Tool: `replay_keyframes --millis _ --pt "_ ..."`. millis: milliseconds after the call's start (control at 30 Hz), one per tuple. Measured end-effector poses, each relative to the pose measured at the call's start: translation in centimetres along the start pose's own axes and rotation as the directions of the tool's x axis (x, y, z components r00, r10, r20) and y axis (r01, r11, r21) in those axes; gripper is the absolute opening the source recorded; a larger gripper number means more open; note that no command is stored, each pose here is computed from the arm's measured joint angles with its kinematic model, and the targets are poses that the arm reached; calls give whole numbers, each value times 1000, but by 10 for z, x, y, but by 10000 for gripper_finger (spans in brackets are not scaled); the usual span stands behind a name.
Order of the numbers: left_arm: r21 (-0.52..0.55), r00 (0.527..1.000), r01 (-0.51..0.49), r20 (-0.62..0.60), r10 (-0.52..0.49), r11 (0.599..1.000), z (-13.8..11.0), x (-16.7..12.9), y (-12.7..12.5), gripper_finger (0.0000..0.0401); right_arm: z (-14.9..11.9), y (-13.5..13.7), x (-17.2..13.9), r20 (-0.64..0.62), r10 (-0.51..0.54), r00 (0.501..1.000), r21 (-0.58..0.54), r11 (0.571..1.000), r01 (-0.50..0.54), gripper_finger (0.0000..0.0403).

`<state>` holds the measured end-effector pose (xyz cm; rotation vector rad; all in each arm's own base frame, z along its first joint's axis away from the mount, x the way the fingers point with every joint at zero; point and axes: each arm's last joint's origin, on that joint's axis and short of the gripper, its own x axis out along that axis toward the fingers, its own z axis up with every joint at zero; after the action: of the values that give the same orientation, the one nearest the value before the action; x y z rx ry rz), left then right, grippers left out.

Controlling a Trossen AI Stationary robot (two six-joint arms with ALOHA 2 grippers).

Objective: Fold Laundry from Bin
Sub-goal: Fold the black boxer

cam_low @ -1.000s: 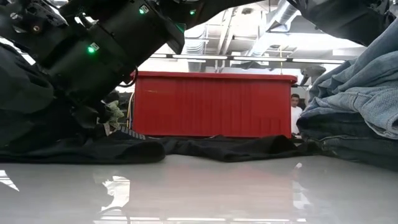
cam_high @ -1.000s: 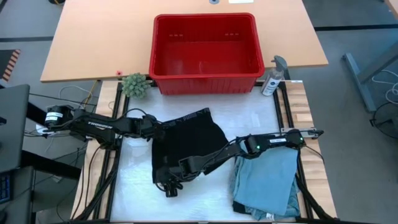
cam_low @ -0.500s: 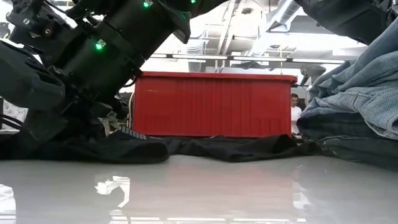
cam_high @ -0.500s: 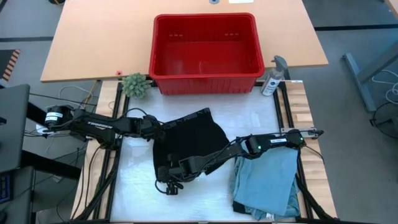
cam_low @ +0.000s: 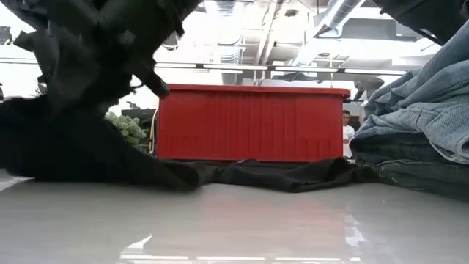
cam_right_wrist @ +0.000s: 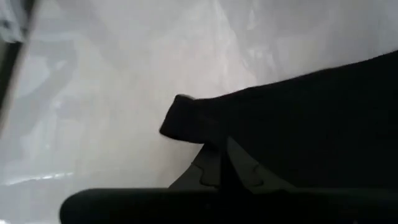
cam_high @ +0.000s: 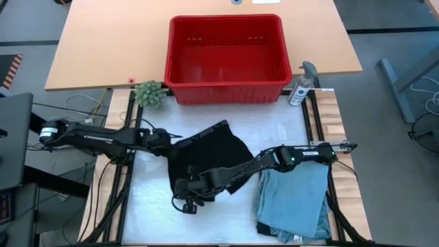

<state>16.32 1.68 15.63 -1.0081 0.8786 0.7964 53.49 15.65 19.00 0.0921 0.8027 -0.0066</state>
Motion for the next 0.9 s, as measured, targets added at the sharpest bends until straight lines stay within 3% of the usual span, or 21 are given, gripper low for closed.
replay_keyframes --millis 200,367,500,900 --pt "-29 997 75 23 -74 997 0 -32 6 0 10 1 -16 24 31 999 6 1000 -31 22" --pt "-67 997 75 40 -73 995 -3 -52 18 0 16 3 -15 67 119 991 12 993 -121 22" --pt "-106 996 82 42 -78 991 -6 -62 29 0 21 6 -16 103 202 974 15 979 -205 22" --pt "-171 979 202 49 -196 964 -10 -80 40 0 35 4 -24 184 285 941 -10 958 -288 22"
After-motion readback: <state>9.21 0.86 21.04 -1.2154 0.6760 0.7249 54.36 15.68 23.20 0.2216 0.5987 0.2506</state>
